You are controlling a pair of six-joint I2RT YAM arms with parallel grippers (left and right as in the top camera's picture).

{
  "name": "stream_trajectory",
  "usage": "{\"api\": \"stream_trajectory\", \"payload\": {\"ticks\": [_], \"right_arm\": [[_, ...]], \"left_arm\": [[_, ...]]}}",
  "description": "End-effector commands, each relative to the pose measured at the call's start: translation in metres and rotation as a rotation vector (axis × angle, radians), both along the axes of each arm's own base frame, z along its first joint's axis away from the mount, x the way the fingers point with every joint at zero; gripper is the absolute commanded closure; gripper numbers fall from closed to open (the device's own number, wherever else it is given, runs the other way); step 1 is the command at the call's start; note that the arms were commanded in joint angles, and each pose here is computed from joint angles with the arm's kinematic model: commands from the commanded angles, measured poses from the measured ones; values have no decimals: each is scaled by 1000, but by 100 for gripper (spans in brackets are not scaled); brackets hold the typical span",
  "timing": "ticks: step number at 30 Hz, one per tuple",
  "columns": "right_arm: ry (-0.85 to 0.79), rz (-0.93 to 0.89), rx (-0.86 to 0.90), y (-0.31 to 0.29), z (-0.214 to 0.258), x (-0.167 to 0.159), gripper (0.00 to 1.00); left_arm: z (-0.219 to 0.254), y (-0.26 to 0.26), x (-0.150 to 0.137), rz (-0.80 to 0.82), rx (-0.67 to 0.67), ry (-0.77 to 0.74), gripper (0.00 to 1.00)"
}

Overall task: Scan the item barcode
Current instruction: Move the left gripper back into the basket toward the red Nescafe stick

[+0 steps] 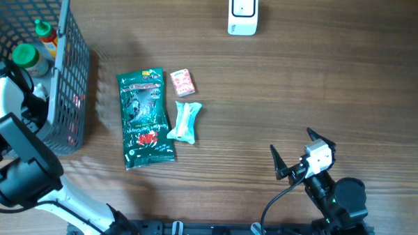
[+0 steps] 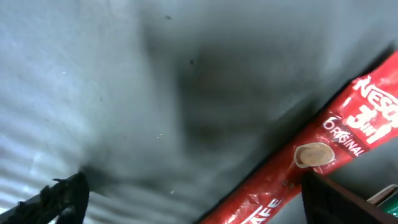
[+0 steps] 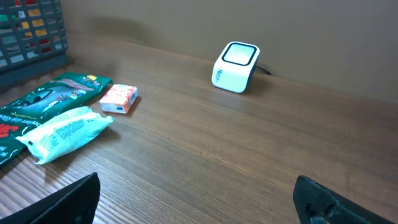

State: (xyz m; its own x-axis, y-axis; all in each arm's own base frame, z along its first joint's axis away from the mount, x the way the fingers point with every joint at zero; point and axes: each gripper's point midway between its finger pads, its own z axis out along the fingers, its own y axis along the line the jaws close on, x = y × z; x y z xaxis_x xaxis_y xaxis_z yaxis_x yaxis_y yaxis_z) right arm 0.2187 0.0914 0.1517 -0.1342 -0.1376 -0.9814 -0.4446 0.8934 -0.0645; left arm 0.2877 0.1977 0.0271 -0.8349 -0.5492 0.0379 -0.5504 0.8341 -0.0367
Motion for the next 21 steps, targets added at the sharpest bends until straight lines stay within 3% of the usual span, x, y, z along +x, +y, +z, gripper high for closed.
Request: {"api": "stream_trajectory", "payload": {"ticks": [1, 4, 11, 13, 14, 16, 18, 21], "right_arm": [[-22, 11, 3, 1, 7, -1, 0], [-22, 10, 3, 1, 7, -1, 0], [-22, 11, 4, 1, 7, -1, 0], [-22, 10, 4, 1, 7, -1, 0], [-22, 10, 4, 1, 7, -1, 0], [-22, 10, 3, 1, 7, -1, 0], [-22, 10, 4, 1, 7, -1, 0], [-22, 11, 3, 1, 7, -1, 0]], "left_arm": [[-18, -16, -4, -103, -71, 0, 0], [-19, -8, -7, -106, -28, 23, 1], [-20, 6, -11, -99, 34, 49, 44], [-19, 21, -19, -21, 90, 79, 48], [-19, 28, -22, 26, 117, 89, 44], [-18, 40, -28, 135, 158, 100, 16], [-19, 49, -34, 262, 166, 92, 0], [-19, 60, -45, 442, 171, 92, 0]]}}
